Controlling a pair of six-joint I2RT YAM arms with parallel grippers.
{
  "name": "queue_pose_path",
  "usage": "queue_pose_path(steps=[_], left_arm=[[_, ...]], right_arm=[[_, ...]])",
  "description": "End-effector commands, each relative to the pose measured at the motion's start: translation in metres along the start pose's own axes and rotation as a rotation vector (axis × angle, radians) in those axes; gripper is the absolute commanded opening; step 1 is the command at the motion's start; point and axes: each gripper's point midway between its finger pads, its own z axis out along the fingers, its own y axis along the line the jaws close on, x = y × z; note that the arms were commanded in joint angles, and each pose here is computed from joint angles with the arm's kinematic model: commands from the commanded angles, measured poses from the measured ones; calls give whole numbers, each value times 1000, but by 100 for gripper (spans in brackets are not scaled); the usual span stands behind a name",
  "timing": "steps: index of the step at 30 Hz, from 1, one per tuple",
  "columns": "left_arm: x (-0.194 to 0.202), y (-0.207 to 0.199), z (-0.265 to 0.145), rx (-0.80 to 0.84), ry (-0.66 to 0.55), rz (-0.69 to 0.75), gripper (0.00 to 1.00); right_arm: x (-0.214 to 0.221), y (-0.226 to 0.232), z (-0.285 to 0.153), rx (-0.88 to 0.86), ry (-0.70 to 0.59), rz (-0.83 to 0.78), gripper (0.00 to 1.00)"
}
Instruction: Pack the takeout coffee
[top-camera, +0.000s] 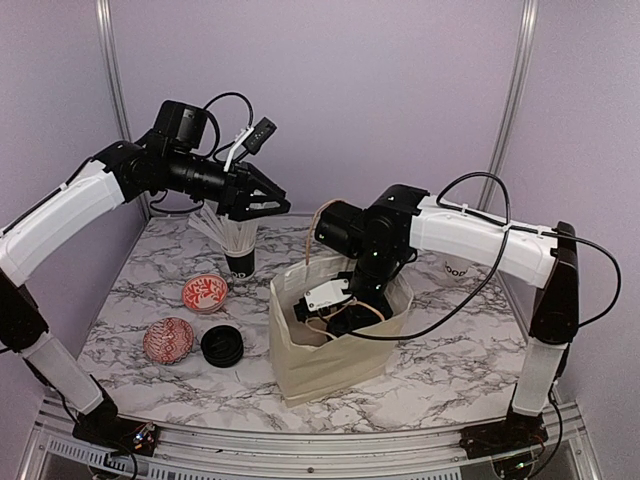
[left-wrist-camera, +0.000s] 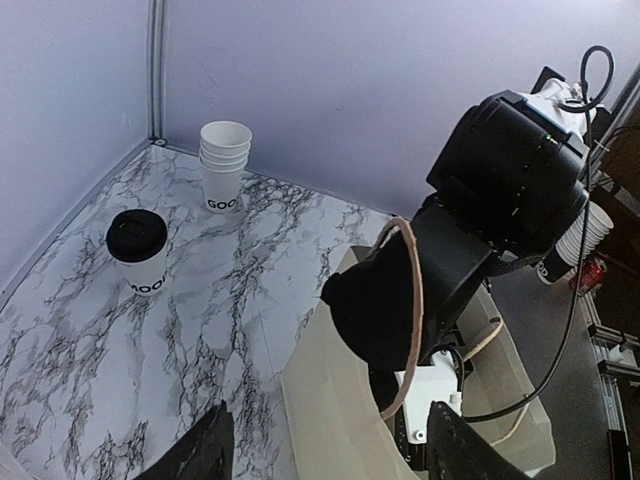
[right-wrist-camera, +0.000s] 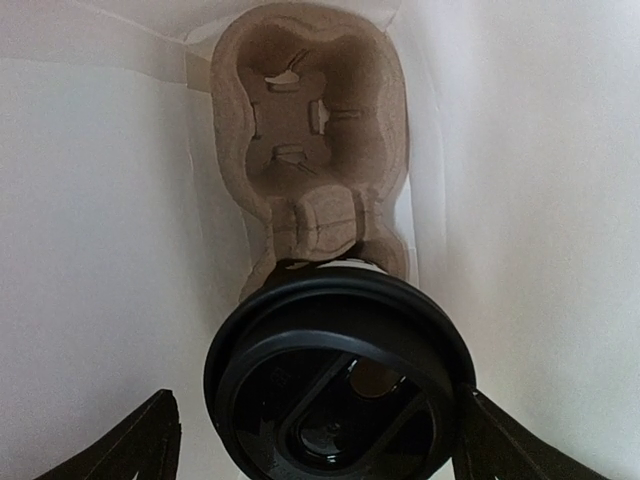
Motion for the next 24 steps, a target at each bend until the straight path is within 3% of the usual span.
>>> queue_pose_path(steps=[1,11,20,24], left_arm=[[9,-15,20,85,21,27,66],[21,-41,37,211,56,23,58],[30,-39,51,223,94,-2,47],[32,-39,56,243,102,-14,37]], right_arm=[[-6,5,-7,-22,-24,16,90],[-4,5,-4,-26,-16,20,90],[-4,4,-3,-27,-14,18,89],[-4,5,-2,-29,-12,19,88]])
